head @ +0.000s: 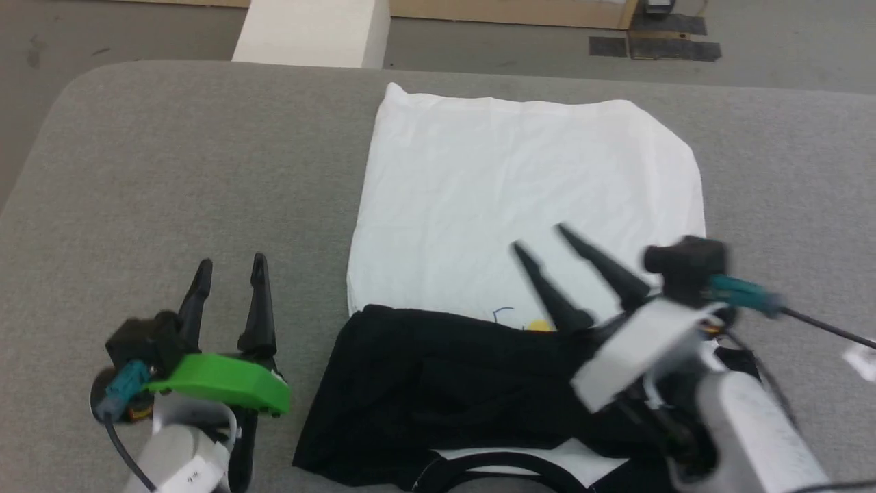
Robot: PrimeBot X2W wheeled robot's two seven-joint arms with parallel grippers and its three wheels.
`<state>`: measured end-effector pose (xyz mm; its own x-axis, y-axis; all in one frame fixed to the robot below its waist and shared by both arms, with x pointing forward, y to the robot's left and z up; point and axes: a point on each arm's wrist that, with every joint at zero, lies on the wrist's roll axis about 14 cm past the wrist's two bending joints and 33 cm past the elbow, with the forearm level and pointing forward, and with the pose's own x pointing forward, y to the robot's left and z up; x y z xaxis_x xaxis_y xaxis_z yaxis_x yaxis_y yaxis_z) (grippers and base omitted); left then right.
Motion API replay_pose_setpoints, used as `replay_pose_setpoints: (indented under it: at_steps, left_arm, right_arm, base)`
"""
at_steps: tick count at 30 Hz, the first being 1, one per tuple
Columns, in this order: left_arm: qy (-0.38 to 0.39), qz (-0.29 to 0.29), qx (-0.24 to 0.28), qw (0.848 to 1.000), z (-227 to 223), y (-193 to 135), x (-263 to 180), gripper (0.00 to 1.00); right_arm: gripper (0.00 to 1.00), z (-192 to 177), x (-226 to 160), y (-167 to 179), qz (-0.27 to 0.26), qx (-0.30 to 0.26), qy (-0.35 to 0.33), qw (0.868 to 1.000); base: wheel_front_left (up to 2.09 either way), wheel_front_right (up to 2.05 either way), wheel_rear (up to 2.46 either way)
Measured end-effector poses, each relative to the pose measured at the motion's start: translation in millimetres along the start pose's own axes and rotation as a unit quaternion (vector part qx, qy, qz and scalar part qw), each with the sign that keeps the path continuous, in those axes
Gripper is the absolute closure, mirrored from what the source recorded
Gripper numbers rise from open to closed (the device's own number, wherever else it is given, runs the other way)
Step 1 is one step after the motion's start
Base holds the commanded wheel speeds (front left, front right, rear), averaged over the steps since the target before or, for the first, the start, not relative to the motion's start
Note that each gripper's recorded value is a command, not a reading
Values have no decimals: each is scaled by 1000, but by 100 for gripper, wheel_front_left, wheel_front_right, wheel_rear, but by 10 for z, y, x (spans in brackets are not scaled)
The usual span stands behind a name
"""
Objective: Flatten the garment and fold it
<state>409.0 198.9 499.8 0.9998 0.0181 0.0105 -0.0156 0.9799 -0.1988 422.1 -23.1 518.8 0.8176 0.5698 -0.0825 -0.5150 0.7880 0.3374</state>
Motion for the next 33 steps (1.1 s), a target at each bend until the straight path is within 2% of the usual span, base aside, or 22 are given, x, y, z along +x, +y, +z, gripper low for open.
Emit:
replay_pose_setpoints:
  at_steps: [3,7,12,17,23,29,33]
  left_arm:
    - [-1,-51,22,998,97,-170,184,0]
    - [8,-136,65,989,226,-457,542,0]
    - [62,-206,118,970,187,-728,1058,0]
    - [138,-224,147,953,45,-772,1539,0]
    - [208,-226,152,939,-144,-806,2074,0]
    - [298,-213,146,919,-750,-837,2352,0]
    - [333,-199,141,911,-1083,-846,2453,0]
  right_arm:
    - [0,259,-196,-308,-54,-19,-56,997]
    - [0,522,-431,-662,-119,-55,-111,985]
    - [0,545,-596,-1027,-182,-75,-126,972]
    - [0,395,-606,-1209,-207,-68,-113,969]
    - [0,269,-567,-1443,-229,-55,-110,966]
    - [0,32,-569,-1671,-254,-43,-91,962]
    - [0,-115,-599,-1792,-269,-24,-81,959]
  base:
    - [0,0,0]
    - [0,0,0]
    - [0,0,0]
    - [0,0,0]
    - [0,0,0]
    - [0,0,0]
    - [0,0,0]
